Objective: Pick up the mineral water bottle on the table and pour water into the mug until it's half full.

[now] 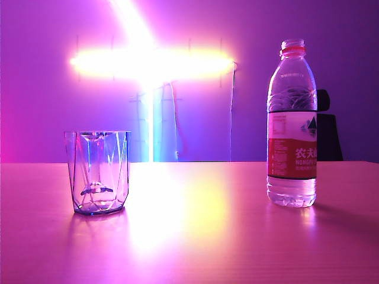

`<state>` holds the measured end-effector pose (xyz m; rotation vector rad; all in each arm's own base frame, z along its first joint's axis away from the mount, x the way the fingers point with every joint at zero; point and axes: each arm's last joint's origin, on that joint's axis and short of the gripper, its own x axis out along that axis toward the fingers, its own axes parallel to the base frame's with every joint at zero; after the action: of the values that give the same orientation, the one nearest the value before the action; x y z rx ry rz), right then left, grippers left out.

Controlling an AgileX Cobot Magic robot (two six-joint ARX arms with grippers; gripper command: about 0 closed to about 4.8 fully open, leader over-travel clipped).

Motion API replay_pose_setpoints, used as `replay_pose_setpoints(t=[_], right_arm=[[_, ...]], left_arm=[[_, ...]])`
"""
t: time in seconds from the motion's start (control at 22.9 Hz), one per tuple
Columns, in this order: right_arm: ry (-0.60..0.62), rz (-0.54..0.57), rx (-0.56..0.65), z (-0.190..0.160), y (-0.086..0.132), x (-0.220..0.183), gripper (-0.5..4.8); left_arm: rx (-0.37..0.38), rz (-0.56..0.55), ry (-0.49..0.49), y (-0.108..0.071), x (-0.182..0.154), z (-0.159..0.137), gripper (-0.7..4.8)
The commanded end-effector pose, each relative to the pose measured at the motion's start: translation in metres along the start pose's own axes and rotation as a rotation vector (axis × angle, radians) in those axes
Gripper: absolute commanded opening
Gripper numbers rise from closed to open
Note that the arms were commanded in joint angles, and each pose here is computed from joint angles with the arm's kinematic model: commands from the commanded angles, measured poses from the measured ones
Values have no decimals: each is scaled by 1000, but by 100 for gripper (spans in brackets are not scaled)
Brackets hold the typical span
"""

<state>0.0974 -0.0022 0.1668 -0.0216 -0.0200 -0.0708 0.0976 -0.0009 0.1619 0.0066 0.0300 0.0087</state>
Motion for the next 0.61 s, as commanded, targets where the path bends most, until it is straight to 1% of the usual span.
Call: replay_pose_setpoints(t=[0.04,0.39,0.52,0.61], right_arm=[[-11,-4,5,0,0,0,-1],[-12,-3,5,0,0,0,-1],[-13,2,16,0,0,0,-1],[-12,0,59,0,0,0,-1]], left_arm=[[-3,-5,-11,0,0,2,-2],[-3,-10,-11,-1,0,2,-2],[-2,-56,-12,-6,0,2,-2],[0,-130,-12,-13,-1,2,-2]])
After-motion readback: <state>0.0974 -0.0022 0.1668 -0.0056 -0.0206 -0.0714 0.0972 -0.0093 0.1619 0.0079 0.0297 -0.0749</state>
